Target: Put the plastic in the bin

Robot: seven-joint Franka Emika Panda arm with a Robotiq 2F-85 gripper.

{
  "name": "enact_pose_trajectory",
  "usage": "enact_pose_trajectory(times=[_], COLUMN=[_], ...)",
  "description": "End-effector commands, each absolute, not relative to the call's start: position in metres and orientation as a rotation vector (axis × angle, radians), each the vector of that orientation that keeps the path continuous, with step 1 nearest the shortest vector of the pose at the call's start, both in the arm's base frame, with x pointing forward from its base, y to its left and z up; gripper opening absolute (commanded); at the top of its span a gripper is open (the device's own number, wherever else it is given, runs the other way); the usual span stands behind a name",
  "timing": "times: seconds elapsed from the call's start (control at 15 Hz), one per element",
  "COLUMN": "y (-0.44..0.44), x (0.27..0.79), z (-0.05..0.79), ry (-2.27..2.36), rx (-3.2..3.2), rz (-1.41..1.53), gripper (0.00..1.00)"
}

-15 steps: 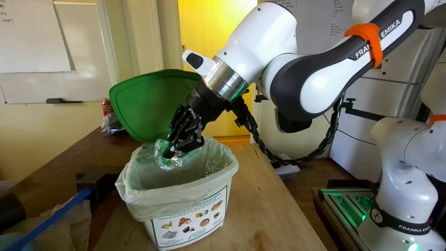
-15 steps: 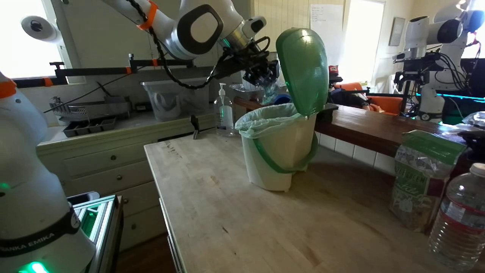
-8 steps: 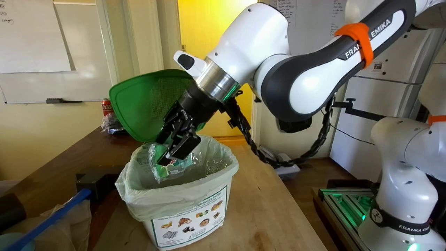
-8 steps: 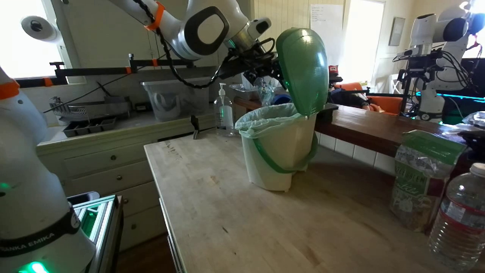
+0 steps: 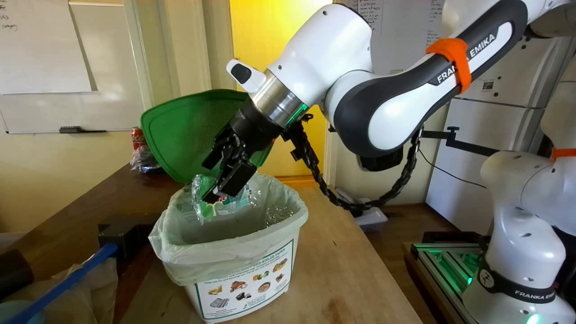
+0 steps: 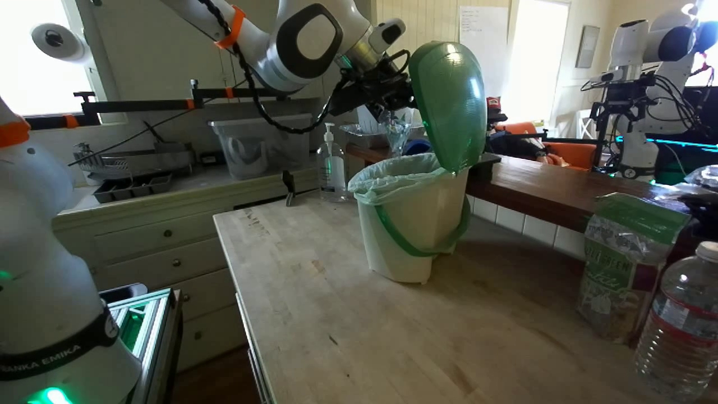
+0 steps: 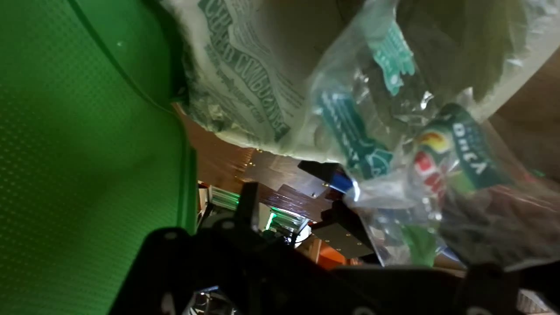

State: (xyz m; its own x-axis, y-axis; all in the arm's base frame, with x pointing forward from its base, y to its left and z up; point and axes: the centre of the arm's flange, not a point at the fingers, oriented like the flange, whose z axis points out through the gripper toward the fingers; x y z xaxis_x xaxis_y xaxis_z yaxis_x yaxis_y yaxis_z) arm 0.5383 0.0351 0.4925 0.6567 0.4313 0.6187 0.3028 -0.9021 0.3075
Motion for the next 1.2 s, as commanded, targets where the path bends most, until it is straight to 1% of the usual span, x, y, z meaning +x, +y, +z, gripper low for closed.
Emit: enact_pose_trajectory(times=[0.0,0.27,0.87,1.13], y=[0.035,0.030,0.051,0.051], x=[0.541,0.538,0.546,0.548], z=[0.484,0.476,0.440,0.431], ry=[0.535,0.592,0.698,0.713], rx=[2.599,2.587,2.689,2.791], rz=[1.044,0.916,0.681,0.681], gripper=[1.00,1.00,1.00,1.00])
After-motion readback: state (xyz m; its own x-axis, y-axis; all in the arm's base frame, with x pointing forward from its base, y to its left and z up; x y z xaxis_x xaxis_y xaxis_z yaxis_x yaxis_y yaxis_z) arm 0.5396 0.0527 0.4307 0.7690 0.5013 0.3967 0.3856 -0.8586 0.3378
